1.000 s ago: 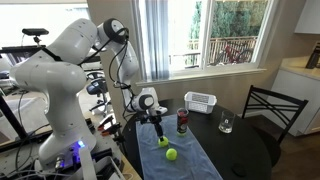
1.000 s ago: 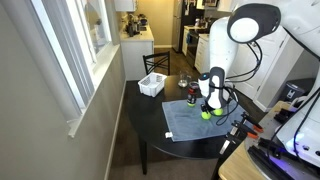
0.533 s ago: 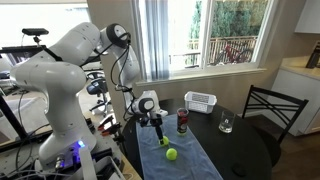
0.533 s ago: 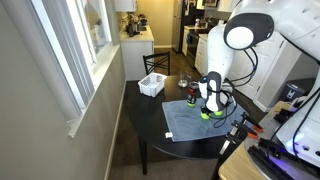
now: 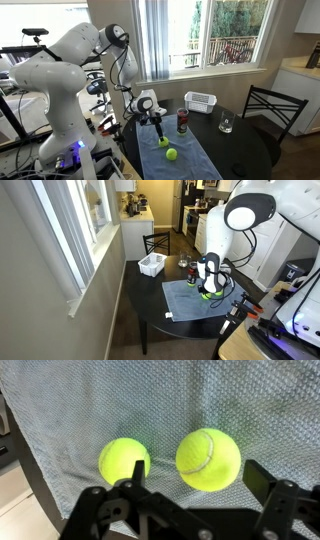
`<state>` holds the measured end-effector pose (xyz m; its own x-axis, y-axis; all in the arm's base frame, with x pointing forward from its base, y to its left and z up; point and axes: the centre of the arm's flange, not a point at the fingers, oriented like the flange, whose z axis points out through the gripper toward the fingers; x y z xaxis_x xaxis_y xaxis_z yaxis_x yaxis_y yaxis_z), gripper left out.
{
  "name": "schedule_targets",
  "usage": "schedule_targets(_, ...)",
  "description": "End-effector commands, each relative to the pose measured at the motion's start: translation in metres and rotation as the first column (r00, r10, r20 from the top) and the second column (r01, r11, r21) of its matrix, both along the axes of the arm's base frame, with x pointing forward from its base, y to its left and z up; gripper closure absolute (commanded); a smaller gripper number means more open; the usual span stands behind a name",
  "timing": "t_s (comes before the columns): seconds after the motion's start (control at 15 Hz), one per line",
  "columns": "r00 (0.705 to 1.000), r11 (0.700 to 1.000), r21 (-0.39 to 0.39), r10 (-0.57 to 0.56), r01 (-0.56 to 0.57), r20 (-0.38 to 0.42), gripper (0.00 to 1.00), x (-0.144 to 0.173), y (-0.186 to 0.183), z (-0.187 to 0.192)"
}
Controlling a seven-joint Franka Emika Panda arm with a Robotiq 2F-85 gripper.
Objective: Put one tennis ball in the black container.
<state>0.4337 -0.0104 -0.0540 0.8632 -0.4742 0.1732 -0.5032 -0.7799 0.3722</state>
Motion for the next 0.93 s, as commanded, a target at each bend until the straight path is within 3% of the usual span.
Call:
schedule_targets(0.0, 1.0, 1.0, 0.004, -0.006, 0.006, -0.002, 0.0, 0.0, 0.0, -0.005)
schedule_targets(0.87, 0.998, 0.998, 0.029, -0.052, 0.051, 0.027, 0.0, 0.029, -0.016, -0.034)
